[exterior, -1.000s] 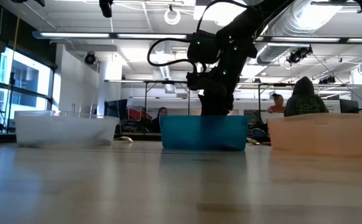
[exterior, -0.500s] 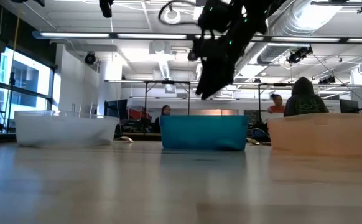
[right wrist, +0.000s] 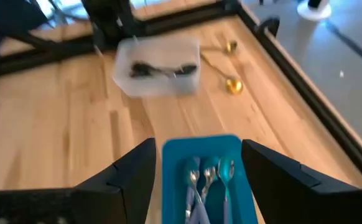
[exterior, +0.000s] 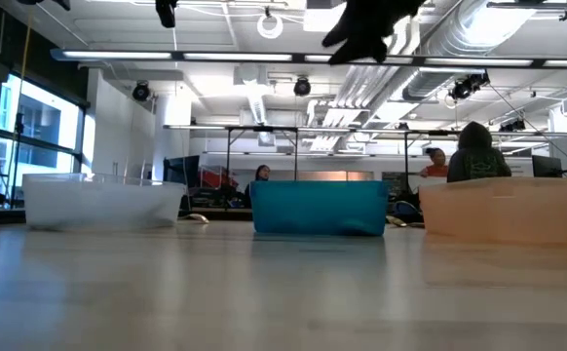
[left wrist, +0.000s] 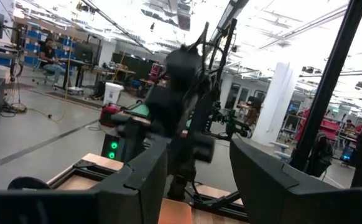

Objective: Sort silverware by color (type)
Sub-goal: Put the gold spoon into the orange bin

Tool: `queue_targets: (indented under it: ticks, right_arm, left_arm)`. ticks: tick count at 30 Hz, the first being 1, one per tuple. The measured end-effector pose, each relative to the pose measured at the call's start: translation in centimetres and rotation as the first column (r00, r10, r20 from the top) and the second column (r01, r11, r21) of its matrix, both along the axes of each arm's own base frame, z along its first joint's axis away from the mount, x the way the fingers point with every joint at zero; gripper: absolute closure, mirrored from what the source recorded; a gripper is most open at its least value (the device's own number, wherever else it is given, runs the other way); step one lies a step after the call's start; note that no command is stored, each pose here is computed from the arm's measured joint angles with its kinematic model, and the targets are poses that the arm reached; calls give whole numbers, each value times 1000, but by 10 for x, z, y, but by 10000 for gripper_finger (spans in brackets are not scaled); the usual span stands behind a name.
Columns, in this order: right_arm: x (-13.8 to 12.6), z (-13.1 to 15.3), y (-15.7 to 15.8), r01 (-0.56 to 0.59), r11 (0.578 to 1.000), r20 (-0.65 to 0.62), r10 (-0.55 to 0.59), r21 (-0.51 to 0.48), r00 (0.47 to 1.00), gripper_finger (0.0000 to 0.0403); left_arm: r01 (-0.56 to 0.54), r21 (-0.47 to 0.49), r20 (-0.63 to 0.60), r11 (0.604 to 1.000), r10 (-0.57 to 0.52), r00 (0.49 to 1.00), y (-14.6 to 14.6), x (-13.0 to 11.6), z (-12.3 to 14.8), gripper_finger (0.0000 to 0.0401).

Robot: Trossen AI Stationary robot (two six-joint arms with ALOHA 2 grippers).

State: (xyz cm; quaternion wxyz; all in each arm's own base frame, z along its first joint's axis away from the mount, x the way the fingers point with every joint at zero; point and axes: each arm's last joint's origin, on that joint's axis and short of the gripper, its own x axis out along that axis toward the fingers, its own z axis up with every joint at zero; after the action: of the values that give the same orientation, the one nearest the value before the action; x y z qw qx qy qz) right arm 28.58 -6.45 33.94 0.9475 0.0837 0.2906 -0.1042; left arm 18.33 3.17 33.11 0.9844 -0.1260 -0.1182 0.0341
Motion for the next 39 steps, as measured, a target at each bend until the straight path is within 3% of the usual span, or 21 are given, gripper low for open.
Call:
queue_targets:
  ticks: [7, 13, 19, 23, 31, 39]
  right_arm:
    - [-29, 37, 18, -37, 999, 162, 41, -27, 986, 181]
    - [-51, 63, 31, -61, 995, 337, 83, -76, 938, 181]
    - [-76, 43, 34, -32, 999, 479, 40, -24, 877, 181]
    - [-81, 34, 37, -39, 999, 593, 53, -36, 804, 181]
    - [-71, 22, 38, -68, 995, 551, 95, -68, 829, 199]
    - [-69, 21, 38, -90, 992, 542, 123, -86, 832, 291]
  left_arm:
    - [0, 0, 0, 1000, 0, 1000, 0, 0, 0, 236]
    - [0, 0, 0, 1000, 0, 1000, 0, 0, 0, 236]
    - [0, 0, 0, 1000, 0, 1000, 0, 0, 0, 236]
    - [-1, 0, 0, 1000, 1, 1000, 0, 0, 0, 236]
    - [-1, 0, 0, 1000, 1, 1000, 0, 0, 0, 236]
    - [-1, 1, -1, 1000, 1, 1000, 0, 0, 0, 236]
